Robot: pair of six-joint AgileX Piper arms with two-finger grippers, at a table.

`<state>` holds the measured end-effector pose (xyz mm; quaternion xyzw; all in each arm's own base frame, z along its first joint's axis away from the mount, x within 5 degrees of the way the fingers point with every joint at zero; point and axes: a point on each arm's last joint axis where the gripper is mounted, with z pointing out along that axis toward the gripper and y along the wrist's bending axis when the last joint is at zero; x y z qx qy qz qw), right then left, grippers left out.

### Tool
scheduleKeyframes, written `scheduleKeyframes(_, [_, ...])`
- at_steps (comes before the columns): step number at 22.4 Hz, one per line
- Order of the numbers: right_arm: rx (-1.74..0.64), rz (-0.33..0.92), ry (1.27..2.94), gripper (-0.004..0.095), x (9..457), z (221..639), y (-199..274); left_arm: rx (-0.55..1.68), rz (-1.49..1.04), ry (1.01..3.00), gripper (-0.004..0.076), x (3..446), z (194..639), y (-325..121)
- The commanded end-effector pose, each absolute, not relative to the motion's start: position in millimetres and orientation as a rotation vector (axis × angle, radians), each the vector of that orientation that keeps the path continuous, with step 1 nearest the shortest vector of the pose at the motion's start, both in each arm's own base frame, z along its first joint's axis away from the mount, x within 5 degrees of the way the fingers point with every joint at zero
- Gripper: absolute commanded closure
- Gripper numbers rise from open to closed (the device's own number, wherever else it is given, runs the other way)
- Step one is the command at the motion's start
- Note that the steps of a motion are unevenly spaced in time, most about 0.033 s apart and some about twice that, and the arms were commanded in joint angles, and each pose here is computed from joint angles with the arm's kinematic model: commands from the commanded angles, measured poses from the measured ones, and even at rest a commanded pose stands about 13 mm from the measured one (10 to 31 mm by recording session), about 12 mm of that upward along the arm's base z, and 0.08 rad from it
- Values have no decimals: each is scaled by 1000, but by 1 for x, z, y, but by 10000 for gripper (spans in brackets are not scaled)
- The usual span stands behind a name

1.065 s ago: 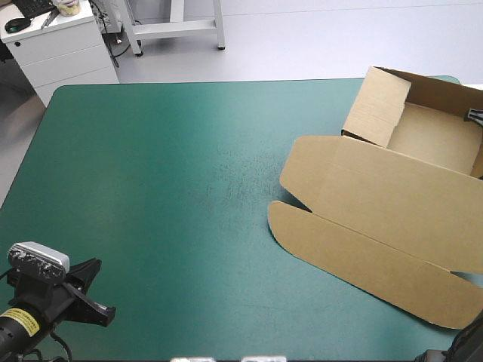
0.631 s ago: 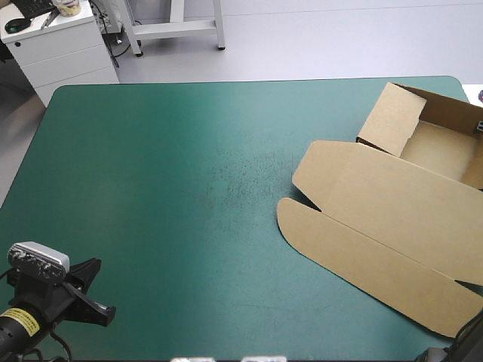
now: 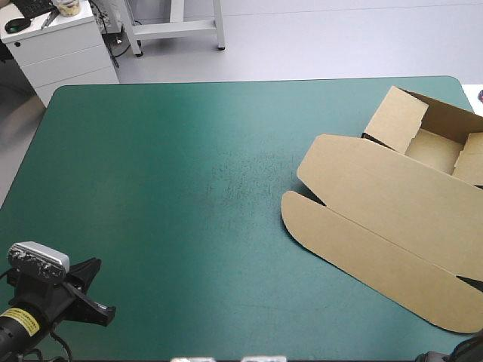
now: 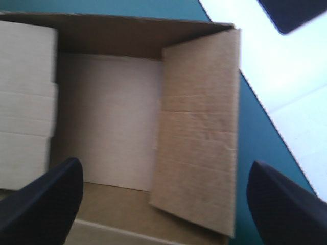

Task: Fold the box

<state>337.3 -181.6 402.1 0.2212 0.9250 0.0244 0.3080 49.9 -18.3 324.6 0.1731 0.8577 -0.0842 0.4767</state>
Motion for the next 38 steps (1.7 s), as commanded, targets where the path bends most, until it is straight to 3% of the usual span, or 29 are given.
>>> scheduleKeyframes(1, [464,193,2290,184,305,456,-147,410,-227,2021,734,52,336,-20])
scheduleKeyframes(3, [394,228,2274,389,289,467,-120,408,-230,2014,734,53,337,-20])
scheduleKeyframes(5, [257,239,2279,781,276,474,-86,408,-229,2010,734,53,337,-20])
scheduleKeyframes(6, [150,244,2270,924,269,481,-65,408,-229,2009,734,53,337,-20])
scheduleKeyframes(12, [-212,230,2196,909,233,507,8,396,-241,2014,734,53,337,-20])
scheduleKeyframes(15, [-306,151,2171,909,216,513,23,396,-241,2014,734,53,337,-20])
scheduleKeyframes(21, [-427,136,1976,909,162,498,38,390,-245,1967,734,54,341,-21])
scheduleKeyframes(25, [-404,83,1785,909,116,467,29,399,-215,1926,734,56,344,-20])
scheduleKeyframes(30, [-411,45,1754,909,60,390,19,388,-247,1860,734,58,336,-22])
scheduleKeyframes(38, [-306,93,1621,909,15,325,12,372,-284,1766,734,41,292,-17])
